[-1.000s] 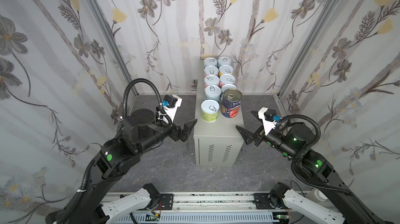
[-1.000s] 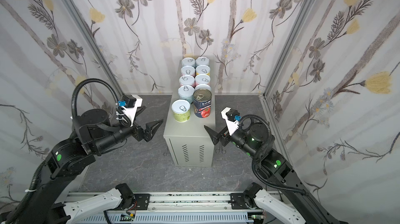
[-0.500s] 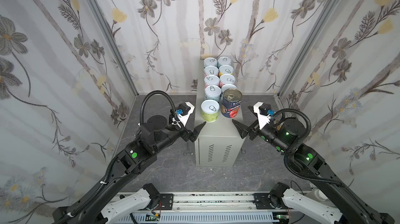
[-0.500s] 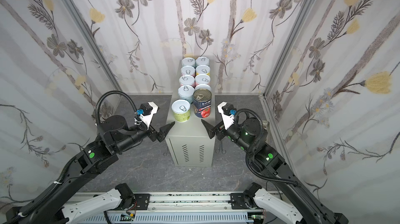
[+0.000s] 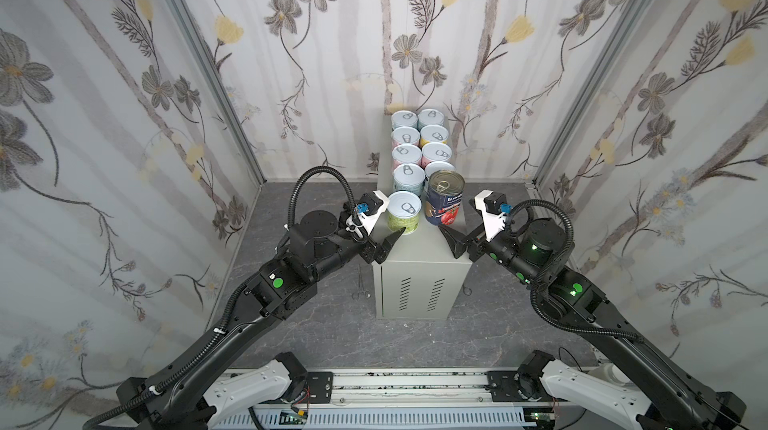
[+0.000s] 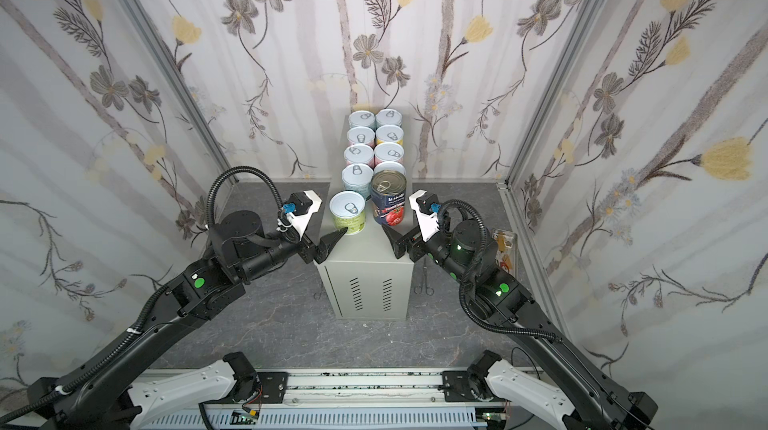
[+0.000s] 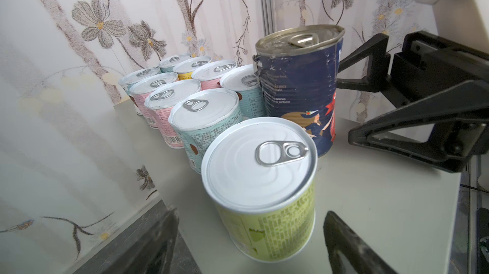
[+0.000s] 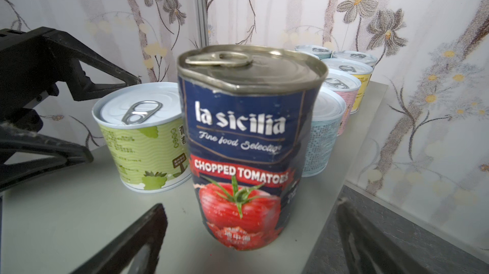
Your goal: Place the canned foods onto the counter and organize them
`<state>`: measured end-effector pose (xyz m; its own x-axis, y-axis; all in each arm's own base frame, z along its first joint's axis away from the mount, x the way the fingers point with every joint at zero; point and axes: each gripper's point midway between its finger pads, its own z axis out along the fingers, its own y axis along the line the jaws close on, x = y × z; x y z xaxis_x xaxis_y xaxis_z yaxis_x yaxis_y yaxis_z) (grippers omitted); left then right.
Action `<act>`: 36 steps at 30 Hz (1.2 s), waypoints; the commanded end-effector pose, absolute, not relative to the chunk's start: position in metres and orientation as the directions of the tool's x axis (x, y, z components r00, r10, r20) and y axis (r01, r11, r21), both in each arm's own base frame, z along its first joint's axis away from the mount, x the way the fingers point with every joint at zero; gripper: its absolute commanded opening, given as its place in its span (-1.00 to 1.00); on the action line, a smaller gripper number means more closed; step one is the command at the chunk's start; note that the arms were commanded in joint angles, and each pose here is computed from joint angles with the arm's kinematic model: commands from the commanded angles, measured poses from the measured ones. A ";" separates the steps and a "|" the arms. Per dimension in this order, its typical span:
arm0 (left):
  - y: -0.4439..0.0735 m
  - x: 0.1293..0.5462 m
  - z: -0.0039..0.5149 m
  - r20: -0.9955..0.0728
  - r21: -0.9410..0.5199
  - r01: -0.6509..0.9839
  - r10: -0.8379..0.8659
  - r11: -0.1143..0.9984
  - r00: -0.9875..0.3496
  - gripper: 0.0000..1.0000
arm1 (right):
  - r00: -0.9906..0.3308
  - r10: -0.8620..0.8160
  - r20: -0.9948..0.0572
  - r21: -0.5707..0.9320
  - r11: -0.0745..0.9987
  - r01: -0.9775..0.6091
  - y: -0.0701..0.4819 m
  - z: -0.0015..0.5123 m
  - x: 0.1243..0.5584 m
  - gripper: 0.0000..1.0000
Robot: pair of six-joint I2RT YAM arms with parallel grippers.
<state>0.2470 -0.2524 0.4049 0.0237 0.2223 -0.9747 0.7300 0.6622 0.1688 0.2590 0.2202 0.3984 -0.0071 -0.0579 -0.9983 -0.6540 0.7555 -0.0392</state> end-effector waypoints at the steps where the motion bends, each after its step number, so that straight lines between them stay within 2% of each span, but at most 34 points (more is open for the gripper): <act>1: -0.259 0.248 0.413 -0.975 0.186 0.746 0.215 0.639 0.059 0.64 | 0.051 -0.034 -0.998 -0.058 0.770 -0.635 0.219 0.414 0.263 0.99; 19: -0.271 0.261 0.407 -0.976 0.152 0.772 0.218 0.618 0.017 0.32 | 0.056 -0.056 -0.997 -0.079 0.771 -0.632 0.223 0.408 0.268 0.99; 36: -0.273 0.267 0.408 -0.977 0.140 0.762 0.211 0.632 0.004 0.26 | 0.048 -0.061 -0.997 -0.078 0.773 -0.629 0.221 0.401 0.267 0.99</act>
<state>0.2649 -0.2726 0.3973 -0.0187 0.2333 -0.9722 0.7683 0.6256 0.1353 0.2681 0.2229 0.3932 0.0125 -0.0728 -0.9973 -0.6371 0.7681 -0.0641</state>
